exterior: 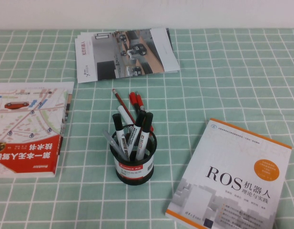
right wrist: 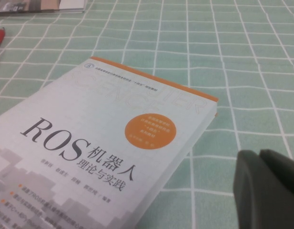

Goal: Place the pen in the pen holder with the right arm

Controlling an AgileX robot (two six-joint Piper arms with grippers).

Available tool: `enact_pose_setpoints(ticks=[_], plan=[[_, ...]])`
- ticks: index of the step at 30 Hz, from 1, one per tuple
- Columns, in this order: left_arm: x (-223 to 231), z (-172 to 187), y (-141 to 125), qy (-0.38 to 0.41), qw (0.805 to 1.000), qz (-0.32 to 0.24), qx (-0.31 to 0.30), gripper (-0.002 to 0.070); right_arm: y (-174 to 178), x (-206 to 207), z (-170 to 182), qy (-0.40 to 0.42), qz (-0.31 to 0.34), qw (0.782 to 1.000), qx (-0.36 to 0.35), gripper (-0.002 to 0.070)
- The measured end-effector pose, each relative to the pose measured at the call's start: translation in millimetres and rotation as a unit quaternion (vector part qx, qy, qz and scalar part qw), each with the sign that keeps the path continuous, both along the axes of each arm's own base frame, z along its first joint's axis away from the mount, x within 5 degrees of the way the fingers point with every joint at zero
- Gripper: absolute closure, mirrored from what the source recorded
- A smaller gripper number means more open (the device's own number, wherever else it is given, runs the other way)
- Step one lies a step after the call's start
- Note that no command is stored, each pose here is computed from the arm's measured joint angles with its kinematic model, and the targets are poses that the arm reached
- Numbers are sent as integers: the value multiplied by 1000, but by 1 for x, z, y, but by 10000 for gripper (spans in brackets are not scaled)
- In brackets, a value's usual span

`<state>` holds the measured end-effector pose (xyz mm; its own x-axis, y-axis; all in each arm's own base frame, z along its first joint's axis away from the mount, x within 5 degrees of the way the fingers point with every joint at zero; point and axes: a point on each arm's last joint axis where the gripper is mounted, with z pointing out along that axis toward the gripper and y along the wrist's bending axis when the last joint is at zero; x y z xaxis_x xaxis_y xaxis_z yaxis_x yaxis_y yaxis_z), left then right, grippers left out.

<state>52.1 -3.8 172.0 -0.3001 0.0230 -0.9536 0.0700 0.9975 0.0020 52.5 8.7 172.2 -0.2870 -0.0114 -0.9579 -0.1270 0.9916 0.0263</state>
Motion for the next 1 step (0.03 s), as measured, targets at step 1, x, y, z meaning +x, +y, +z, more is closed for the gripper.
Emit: enact_pose_setpoints(ticks=[1], plan=[[0, 0, 0, 0, 1000, 0, 0, 679, 0, 0, 0, 0, 0, 1000, 1, 695]])
